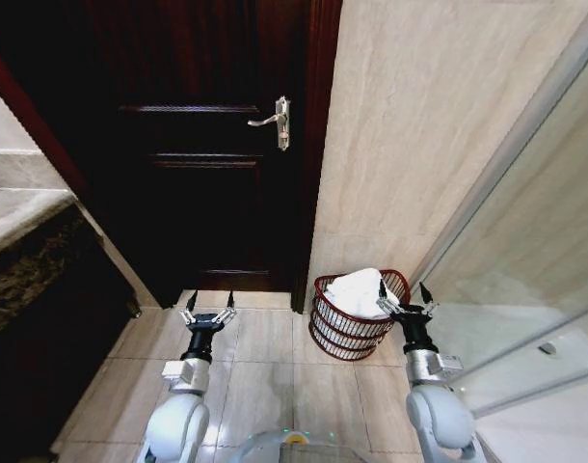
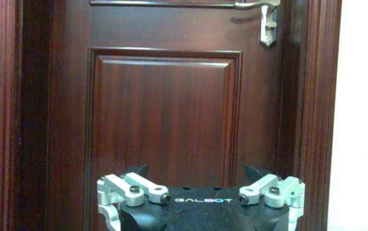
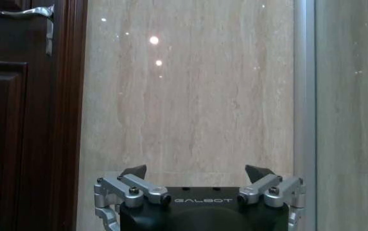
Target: Discard the used towel into the hamper.
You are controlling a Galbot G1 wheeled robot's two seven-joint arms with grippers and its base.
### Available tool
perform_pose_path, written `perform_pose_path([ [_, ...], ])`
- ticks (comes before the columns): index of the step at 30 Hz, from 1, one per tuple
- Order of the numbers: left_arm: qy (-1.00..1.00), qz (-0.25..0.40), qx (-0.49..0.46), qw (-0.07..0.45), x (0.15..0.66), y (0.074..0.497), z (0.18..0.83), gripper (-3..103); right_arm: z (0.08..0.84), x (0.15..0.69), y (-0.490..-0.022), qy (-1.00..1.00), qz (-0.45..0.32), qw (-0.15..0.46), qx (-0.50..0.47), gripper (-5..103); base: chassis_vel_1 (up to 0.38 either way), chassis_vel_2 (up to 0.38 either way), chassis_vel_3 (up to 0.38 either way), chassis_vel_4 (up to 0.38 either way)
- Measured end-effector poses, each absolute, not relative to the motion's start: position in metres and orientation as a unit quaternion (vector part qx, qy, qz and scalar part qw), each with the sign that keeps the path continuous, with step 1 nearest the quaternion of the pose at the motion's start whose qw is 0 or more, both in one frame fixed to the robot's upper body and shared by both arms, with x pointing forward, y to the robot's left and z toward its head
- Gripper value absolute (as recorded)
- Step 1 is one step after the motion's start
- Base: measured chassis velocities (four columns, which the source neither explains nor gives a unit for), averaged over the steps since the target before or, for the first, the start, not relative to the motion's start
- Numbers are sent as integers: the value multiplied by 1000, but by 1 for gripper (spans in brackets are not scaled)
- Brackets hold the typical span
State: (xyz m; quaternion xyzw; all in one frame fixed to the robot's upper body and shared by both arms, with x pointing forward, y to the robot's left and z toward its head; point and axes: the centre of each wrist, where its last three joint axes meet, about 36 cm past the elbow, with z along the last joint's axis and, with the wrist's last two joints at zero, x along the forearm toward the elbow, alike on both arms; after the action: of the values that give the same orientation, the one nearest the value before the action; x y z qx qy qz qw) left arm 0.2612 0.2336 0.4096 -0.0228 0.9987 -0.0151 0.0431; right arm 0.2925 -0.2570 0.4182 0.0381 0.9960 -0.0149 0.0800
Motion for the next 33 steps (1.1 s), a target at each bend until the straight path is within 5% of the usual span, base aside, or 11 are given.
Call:
perform_pose_path([
  [33, 999, -13, -28, 44, 259, 238, 417, 100, 421, 290, -251, 996, -7, 81, 36, 100, 0, 0, 0, 0],
])
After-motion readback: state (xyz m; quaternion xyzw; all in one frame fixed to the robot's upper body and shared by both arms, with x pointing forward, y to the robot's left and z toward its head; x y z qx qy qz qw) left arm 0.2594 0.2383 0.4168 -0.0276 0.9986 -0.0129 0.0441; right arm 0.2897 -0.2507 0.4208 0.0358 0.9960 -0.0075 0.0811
